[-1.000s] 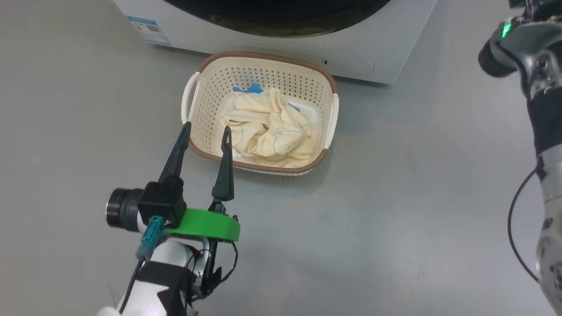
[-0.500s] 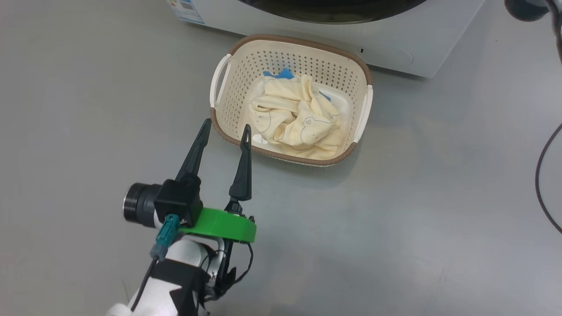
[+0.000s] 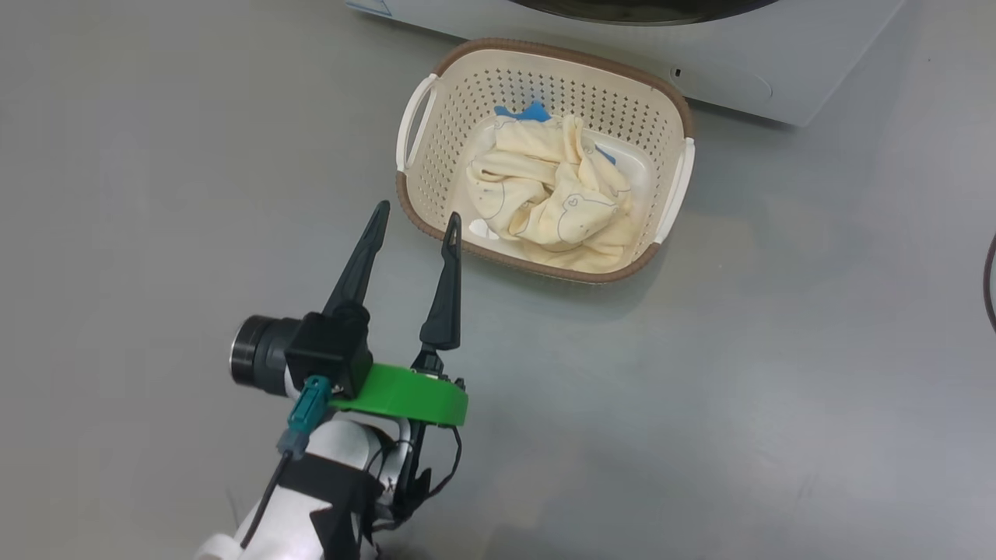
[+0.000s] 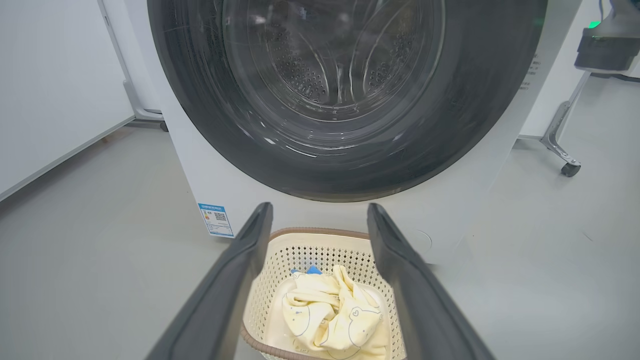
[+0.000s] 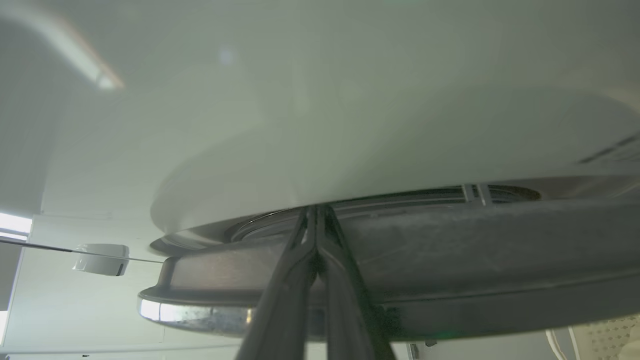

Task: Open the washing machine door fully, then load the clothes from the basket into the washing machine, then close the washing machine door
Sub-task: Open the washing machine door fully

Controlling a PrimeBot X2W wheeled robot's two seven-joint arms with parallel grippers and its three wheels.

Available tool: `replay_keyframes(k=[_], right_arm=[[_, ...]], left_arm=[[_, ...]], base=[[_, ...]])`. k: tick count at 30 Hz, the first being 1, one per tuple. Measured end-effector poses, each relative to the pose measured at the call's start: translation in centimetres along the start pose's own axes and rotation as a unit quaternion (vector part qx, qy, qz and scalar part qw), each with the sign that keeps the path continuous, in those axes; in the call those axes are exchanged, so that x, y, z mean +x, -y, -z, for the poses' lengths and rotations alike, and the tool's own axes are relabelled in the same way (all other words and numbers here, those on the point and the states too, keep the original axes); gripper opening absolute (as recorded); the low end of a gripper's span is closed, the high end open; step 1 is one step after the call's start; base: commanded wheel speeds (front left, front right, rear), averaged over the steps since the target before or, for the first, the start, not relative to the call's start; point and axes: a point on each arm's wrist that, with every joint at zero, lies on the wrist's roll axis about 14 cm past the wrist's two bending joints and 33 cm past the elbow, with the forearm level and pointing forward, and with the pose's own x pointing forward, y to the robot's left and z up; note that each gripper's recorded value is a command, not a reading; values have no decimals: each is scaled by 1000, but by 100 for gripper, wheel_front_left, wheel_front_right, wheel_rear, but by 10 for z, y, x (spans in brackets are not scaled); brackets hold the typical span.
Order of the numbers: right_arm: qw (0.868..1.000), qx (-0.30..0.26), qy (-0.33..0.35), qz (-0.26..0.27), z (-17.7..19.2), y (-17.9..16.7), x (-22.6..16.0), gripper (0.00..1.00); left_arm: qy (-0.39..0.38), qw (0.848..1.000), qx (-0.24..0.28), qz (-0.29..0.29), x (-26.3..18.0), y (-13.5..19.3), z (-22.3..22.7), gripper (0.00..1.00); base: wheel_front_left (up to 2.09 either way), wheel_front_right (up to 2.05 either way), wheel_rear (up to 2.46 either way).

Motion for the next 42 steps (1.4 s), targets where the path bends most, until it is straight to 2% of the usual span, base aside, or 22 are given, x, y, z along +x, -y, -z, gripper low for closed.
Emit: replay_keyframes(k=[25,42], right_arm=[[993,-49,-106,5,28,3,-14,0],[979,-54,-195,-36,86,0,-52,0]], left_arm=[[2,1000,-7,12,9,11,1,100],[14,1000,-6,27,12,22,-8,100]], base=[[0,0,0],[0,0,0]])
